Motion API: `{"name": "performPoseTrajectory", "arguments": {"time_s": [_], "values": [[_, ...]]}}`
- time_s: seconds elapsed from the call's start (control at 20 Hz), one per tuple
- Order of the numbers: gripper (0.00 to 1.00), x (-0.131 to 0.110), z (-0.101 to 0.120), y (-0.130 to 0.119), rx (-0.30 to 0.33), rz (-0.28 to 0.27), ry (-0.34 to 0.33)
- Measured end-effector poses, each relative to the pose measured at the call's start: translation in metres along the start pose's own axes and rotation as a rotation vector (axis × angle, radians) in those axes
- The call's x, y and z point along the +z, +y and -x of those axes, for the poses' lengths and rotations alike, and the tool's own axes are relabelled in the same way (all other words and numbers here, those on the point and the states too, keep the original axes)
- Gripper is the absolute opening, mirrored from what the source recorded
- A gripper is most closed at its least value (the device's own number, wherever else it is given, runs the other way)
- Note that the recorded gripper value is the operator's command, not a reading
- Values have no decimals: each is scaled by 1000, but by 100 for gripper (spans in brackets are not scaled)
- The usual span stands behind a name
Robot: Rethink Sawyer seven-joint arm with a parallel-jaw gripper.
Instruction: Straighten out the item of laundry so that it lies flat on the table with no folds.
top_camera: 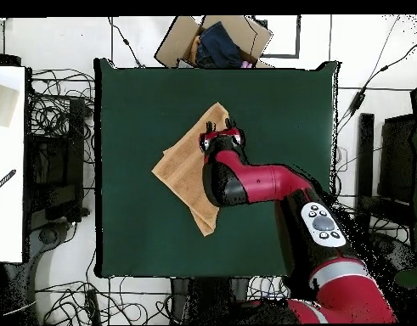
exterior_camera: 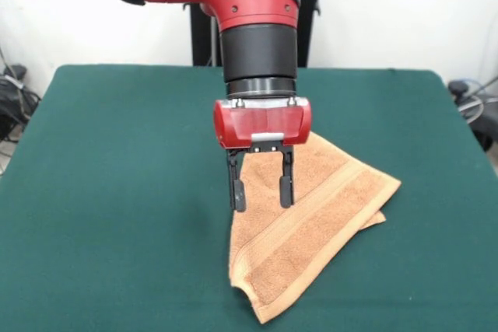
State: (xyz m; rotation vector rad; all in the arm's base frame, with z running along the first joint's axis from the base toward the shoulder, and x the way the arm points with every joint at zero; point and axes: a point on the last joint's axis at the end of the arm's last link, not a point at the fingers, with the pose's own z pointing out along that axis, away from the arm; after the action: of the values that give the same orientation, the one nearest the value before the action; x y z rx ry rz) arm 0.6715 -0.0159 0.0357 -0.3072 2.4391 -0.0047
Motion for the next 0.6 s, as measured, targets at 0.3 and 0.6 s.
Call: {"name": "performPoseTrajectory", "arguments": {"time_s": [0.3, 0.6], "values": [[100, -1, 3, -1, 0, 3, 0], [100, -10, 19, 9, -46, -9, -9]]}}
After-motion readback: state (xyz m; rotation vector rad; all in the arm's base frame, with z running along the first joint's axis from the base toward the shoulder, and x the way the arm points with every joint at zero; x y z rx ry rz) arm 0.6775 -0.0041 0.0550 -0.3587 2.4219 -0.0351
